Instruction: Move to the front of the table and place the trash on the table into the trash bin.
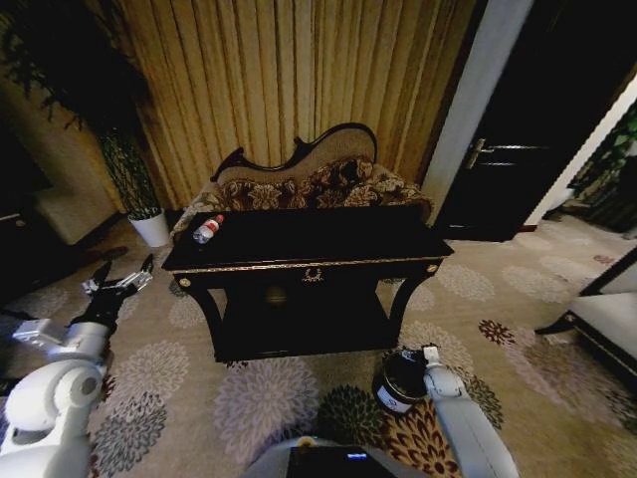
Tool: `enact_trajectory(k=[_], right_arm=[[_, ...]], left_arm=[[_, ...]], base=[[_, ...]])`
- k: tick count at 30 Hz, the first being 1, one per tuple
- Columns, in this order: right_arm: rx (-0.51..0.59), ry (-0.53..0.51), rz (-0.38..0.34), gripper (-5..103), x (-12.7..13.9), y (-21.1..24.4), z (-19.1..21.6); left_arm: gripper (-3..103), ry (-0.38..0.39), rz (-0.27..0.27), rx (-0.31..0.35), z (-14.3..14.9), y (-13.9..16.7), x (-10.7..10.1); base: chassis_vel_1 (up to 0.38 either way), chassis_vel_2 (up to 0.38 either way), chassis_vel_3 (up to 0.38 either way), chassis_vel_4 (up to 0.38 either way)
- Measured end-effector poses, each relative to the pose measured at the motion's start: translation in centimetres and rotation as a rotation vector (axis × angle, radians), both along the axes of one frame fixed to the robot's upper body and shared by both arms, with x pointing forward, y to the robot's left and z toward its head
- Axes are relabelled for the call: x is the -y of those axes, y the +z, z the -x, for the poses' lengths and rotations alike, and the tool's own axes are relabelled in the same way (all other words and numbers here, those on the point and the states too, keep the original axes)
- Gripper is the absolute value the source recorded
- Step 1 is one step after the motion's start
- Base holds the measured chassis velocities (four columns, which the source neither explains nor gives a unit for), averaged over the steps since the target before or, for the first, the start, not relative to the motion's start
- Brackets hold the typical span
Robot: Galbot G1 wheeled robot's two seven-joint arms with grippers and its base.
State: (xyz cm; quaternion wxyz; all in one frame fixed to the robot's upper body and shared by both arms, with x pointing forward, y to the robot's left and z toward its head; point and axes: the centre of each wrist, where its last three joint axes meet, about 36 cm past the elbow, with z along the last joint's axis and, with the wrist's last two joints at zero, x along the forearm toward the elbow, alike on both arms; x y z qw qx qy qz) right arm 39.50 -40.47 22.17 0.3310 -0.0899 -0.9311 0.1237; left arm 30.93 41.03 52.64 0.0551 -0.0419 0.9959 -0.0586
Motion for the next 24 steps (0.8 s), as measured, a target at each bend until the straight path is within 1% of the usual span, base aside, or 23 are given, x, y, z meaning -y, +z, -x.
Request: enact_trajectory(k=[2, 3, 4, 5, 6, 7, 8, 9, 11, 12, 14, 15, 17, 18, 19, 21, 24], right_arm=[[0.106, -0.015, -0.106, 100, -0.5, 3.0, -0.4], [0.106, -0.015, -0.106, 100, -0.5, 3.0, -0.4], [0.172, -0.007, -0.151, 100, -1.1, 5.0, -0.7], [0.242, 0.014, -0.175, 100, -1.8, 7.6, -0.9], [0.242, 0.014, -0.175, 100, -1.8, 7.6, -0.9], [0.295, 0.041, -0.193, 100, -2.7, 10.1, -1.0], [0.351, 0.074, -0.227, 100, -3.8, 12.9, -1.0], [0.351, 0.074, -0.227, 100, -3.8, 12.9, -1.0], [0.436, 0.157, -0.285, 100, -6.5, 17.3, -0.8], [0.436, 0.157, -0.285, 100, -6.5, 17.3, -0.8], [0.507, 0.255, -0.323, 100, -9.4, 20.9, 0.1], [0.507, 0.255, -0.323, 100, -9.4, 20.9, 0.1], [0.546, 0.333, -0.359, 100, -11.7, 23.5, 1.3], [0.546, 0.333, -0.359, 100, -11.7, 23.5, 1.3], [0.558, 0.359, -0.365, 100, -12.4, 24.3, 1.8], [0.573, 0.382, -0.369, 100, -13.0, 25.0, 2.4], [0.585, 0.392, -0.365, 100, -13.2, 25.4, 2.6]], left_arm=[[100, 0.005, 0.005, -0.009, -0.1, -0.3, -0.1], [100, 0.005, 0.005, -0.009, -0.1, -0.3, -0.1], [100, 0.005, 0.007, -0.013, -0.1, -0.5, -0.1], [100, 0.005, 0.008, -0.018, -0.1, -0.6, -0.1], [100, 0.005, 0.008, -0.018, -0.1, -0.6, -0.1], [100, 0.004, 0.009, -0.021, -0.1, -0.7, -0.1], [100, 0.002, 0.011, -0.024, -0.1, -0.9, 0.0], [100, 0.002, 0.011, -0.024, -0.1, -0.9, 0.0], [100, 0.001, 0.015, -0.028, -0.1, -1.0, 0.1], [100, 0.001, 0.015, -0.028, -0.1, -1.0, 0.1], [100, -0.002, 0.017, -0.033, -0.1, -1.2, 0.3], [100, -0.002, 0.017, -0.033, -0.1, -1.2, 0.3], [100, -0.005, 0.016, -0.034, -0.1, -1.2, 0.3], [100, -0.005, 0.016, -0.034, -0.1, -1.2, 0.3], [100, -0.004, 0.015, -0.033, -0.1, -1.2, 0.3], [100, -0.004, 0.012, -0.033, -0.2, -1.2, 0.2], [100, -0.006, 0.011, -0.034, -0.2, -1.3, 0.2]], base=[[0.000, 0.000, 0.000, 0.000], [0.000, 0.000, 0.000, 0.000], [0.000, 0.000, 0.000, 0.000], [0.000, 0.000, 0.000, 0.000], [0.000, 0.000, 0.000, 0.000], [0.000, 0.000, 0.000, 0.000], [0.000, 0.000, 0.000, 0.000], [0.000, 0.000, 0.000, 0.000], [0.000, 0.000, 0.000, 0.000], [0.000, 0.000, 0.000, 0.000], [0.000, 0.000, 0.000, 0.000], [0.000, 0.000, 0.000, 0.000], [0.000, 0.000, 0.000, 0.000], [0.000, 0.000, 0.000, 0.000], [0.000, 0.000, 0.000, 0.000], [0.000, 0.000, 0.000, 0.000], [0.000, 0.000, 0.000, 0.000]])
